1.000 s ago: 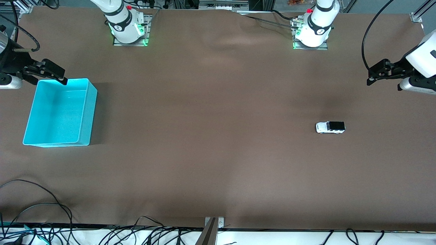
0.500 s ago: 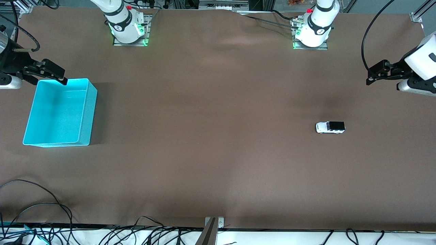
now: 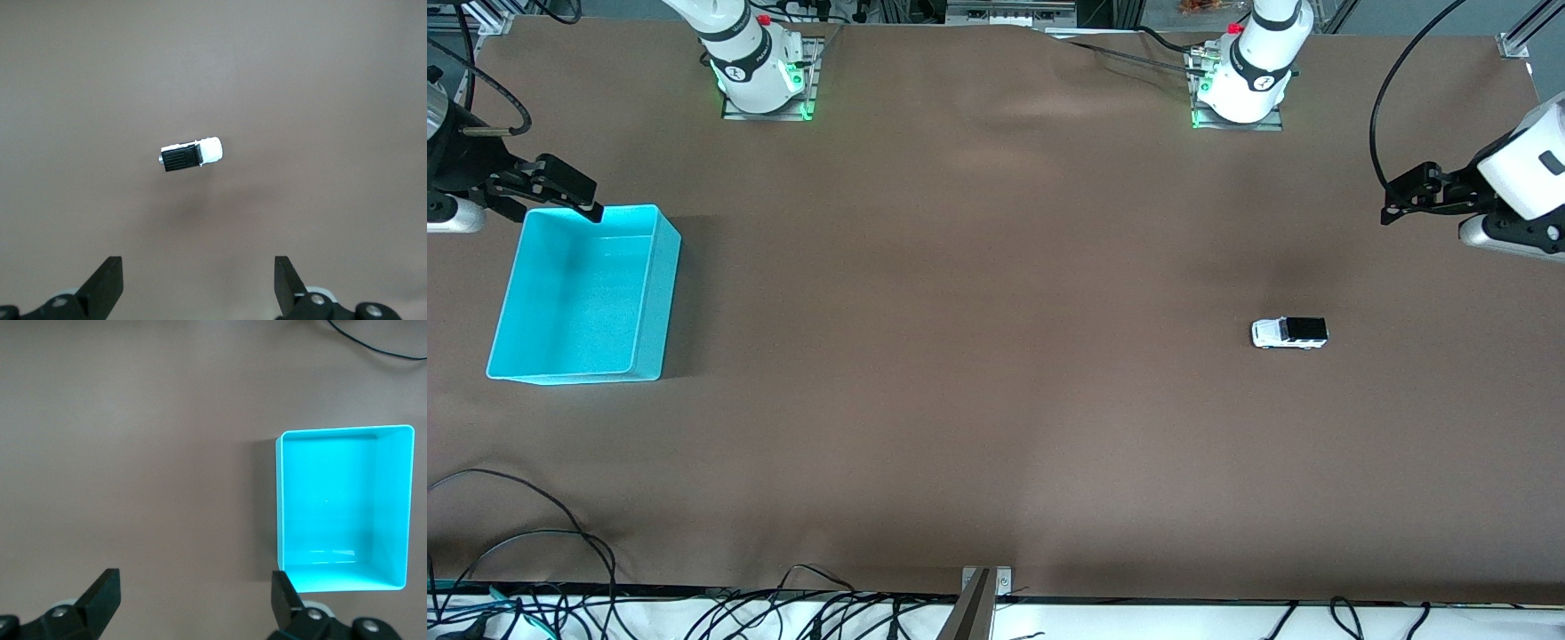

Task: Wind and store white jeep toy

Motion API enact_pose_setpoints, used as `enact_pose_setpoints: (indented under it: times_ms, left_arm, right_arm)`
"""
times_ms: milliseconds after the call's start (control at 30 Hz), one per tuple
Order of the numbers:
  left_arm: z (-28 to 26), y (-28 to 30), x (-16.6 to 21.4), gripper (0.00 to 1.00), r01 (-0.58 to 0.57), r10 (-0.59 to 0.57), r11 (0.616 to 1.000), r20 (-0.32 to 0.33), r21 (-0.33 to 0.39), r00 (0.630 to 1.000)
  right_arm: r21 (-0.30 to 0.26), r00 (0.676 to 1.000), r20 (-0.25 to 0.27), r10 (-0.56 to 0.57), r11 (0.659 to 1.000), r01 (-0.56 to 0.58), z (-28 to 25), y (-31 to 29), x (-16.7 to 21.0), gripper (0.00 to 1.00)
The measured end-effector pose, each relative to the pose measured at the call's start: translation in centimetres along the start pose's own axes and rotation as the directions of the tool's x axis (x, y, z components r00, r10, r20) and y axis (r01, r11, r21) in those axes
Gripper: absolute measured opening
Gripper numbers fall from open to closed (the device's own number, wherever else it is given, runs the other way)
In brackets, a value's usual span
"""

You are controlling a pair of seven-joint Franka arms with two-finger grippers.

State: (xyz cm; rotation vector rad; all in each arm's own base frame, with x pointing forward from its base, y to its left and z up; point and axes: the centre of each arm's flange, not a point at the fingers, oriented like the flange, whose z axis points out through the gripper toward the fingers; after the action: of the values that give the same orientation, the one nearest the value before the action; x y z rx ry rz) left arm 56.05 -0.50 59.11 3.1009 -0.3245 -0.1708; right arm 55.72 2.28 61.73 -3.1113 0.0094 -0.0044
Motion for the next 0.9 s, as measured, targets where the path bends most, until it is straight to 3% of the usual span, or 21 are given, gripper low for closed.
enact_pose_setpoints:
  times_ms: [333, 633, 900]
  left_arm:
    - [0.6, -0.5, 0.3, 1.00, -0.237, 0.237, 0.972, 0.010, -0.006, 0.971]
    - [2.4, -4.6, 0.3, 1.00, -0.477, 0.478, 0.878, 0.025, -0.038, 0.878]
    - [7.6, -7.0, 2.1, 1.00, -0.619, 0.626, 0.778, 0.055, -0.105, 0.778]
  right_arm:
    - [0.000, 1.000, 0.000, 0.000, 1.000, 0.000, 0.0, 0.0, 0.0, 1.00]
    - [0.000, 1.000, -0.001, 0.000, 1.000, 0.000, 0.0, 0.0, 0.0, 1.00]
    - [0.000, 1.000, -0.001, 0.000, 1.000, 0.000, 0.0, 0.0, 0.0, 1.00]
